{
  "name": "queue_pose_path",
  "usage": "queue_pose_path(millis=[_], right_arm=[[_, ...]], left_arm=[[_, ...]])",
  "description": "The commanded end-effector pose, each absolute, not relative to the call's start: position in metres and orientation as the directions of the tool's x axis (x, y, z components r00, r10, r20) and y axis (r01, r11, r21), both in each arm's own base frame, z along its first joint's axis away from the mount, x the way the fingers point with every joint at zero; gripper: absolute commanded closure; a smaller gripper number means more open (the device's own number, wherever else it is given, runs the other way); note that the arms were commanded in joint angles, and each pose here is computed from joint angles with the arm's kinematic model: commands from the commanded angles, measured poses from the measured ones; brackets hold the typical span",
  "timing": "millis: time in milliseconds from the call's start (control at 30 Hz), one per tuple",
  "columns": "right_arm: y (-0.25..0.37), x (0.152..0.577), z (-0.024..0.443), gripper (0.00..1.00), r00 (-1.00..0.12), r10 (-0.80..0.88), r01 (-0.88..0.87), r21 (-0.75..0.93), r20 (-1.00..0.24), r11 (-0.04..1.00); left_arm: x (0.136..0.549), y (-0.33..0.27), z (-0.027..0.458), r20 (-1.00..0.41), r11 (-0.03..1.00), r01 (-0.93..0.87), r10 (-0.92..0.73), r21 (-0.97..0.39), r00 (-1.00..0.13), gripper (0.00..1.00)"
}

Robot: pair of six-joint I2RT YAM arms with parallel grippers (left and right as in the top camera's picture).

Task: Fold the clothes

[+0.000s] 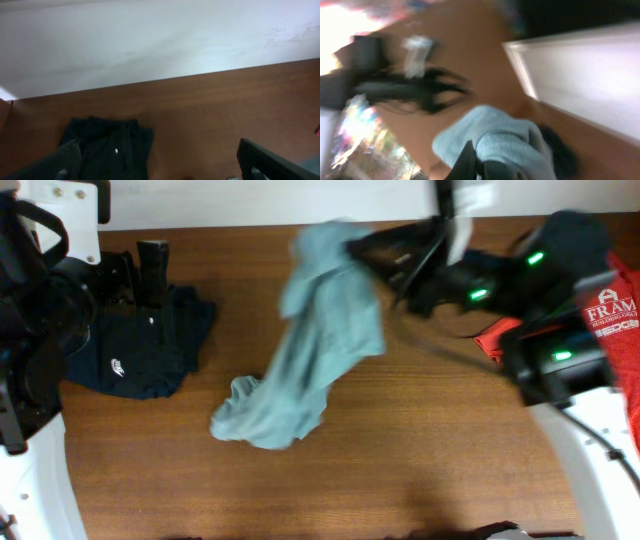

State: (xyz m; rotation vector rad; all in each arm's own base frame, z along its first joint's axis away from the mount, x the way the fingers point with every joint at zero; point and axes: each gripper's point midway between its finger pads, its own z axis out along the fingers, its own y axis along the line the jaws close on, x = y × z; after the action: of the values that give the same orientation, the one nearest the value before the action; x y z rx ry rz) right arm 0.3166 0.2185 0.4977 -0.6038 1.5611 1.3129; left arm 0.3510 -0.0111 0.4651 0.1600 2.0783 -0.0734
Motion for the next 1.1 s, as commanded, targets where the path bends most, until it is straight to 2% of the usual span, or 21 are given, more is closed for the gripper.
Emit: queue_pose_path(millis=[0,100,133,233,400,433,500,600,700,767,800,1067], right_arm=[[0.147,0.374,0.45,0.96,-0.551,0.317,-0.595,0.629,-0.772,0.5],[0.097,0.399,0.388,0.95,-0.641,0.345,-0.376,0.673,-0.685,0.637],[0.082,0.404,0.37,0.9,-0.662,0.358,-0.307,0.673,-0.659,0.673],[0.017,0.411,0.306,0.9,-0.71,0.435,-0.001,0.619,-0.554,0.785],[-0.051,0.402,0.275,0.89,-0.672,0.542,0.253,0.532,-0.504,0.808],[-0.059,0.399,0.273,0.8,-0.667,0.558,0.275,0.533,-0.494,0.8],[-0.07,0.39,0.269,0.53,-0.663,0.586,0.32,0.532,-0.466,0.784],[-0.081,0.377,0.259,0.39,-0.667,0.614,0.381,0.514,-0.423,0.768],[-0.082,0.37,0.254,0.36,-0.696,0.582,0.369,0.486,-0.42,0.792],[-0.08,0.367,0.252,0.35,-0.715,0.558,0.352,0.473,-0.422,0.808],[-0.08,0.367,0.252,0.34,-0.723,0.544,0.341,0.465,-0.426,0.817],[-0.079,0.365,0.25,0.3,-0.729,0.54,0.341,0.462,-0.421,0.819]], left_arm=[[0.346,-0.009,0.474,-0.884,0.99,0.136,0.086,0.025,-0.459,0.01],[0.347,-0.009,0.474,-0.883,0.99,0.136,0.085,0.025,-0.461,0.01],[0.348,-0.009,0.473,-0.882,0.99,0.136,0.085,0.024,-0.463,0.01],[0.349,-0.009,0.466,-0.869,0.99,0.137,0.084,0.019,-0.487,0.01],[0.349,-0.009,0.439,-0.809,0.99,0.139,0.08,-0.002,-0.582,0.01],[0.348,-0.009,0.433,-0.793,0.99,0.139,0.078,-0.008,-0.605,0.01],[0.347,-0.012,0.419,-0.757,0.988,0.151,0.076,-0.03,-0.65,0.01],[0.344,-0.029,0.396,-0.687,0.971,0.21,0.074,-0.117,-0.723,0.01],[0.34,-0.048,0.364,-0.588,0.948,0.275,0.132,-0.161,-0.798,0.05],[0.337,-0.066,0.336,-0.504,0.924,0.343,0.22,-0.166,-0.835,0.17],[0.337,-0.075,0.323,-0.467,0.914,0.364,0.247,-0.177,-0.849,0.2],[0.319,-0.145,0.201,-0.2,0.824,0.518,0.481,-0.228,-0.853,0.2]])
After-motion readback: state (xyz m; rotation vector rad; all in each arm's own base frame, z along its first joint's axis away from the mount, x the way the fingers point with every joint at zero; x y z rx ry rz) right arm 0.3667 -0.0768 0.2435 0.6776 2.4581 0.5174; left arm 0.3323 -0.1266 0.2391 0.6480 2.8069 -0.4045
